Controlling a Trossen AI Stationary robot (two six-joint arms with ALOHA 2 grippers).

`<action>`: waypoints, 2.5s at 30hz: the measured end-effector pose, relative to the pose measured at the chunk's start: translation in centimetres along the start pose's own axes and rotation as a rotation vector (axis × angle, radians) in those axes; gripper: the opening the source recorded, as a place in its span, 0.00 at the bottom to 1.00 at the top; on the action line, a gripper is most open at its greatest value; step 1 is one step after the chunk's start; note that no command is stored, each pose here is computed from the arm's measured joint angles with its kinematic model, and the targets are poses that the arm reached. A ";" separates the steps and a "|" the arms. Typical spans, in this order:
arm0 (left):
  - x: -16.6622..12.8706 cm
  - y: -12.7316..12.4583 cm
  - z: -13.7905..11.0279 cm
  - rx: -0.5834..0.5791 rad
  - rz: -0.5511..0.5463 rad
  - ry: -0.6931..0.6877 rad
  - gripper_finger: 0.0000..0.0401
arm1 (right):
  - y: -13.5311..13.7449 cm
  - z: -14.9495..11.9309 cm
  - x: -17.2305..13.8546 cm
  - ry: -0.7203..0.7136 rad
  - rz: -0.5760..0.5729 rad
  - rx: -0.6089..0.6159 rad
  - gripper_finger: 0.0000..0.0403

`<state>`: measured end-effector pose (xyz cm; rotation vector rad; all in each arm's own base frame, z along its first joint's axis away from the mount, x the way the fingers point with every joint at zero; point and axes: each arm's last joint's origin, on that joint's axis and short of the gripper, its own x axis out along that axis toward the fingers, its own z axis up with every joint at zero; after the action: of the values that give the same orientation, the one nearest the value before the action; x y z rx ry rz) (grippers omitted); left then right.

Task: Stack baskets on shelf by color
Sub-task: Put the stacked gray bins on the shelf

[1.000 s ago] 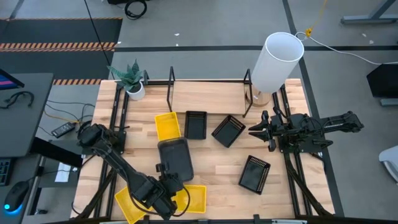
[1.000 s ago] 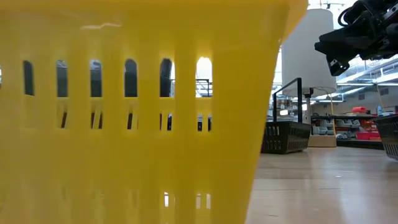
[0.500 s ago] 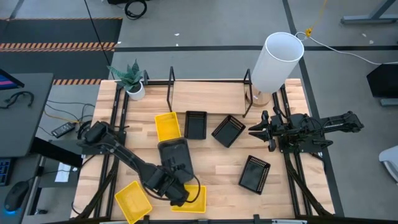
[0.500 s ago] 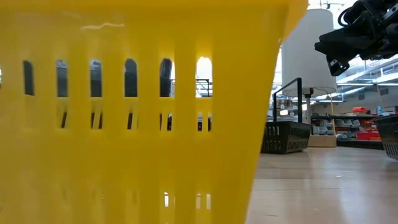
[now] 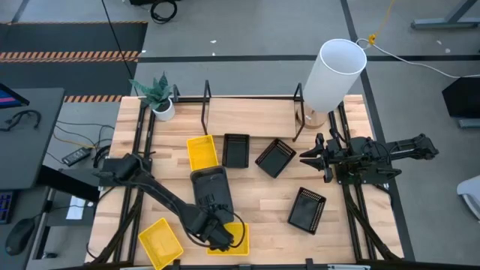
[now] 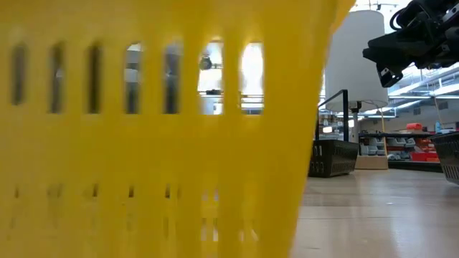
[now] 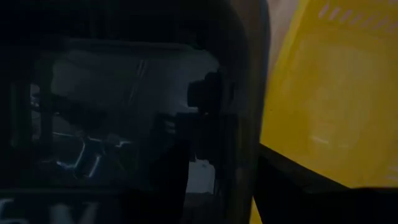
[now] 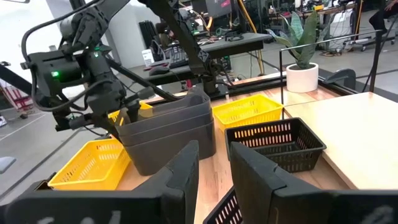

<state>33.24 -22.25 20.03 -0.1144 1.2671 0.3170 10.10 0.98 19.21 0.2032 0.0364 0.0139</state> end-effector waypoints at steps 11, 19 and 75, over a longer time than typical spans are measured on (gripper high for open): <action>0.0 0.1 0.0 0.026 -0.012 0.022 0.23 | 0.0 0.0 0.0 0.000 0.001 0.000 0.24; -0.7 0.2 0.1 0.044 -0.037 0.023 0.05 | 0.0 0.0 0.0 -0.001 0.001 0.000 0.24; -0.4 32.0 17.0 0.237 0.076 0.031 0.08 | 0.0 0.0 0.0 -0.003 0.001 0.000 0.24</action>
<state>39.31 12.50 28.40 0.1315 1.3327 0.2288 10.10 0.98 19.24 0.2031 0.0335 0.0148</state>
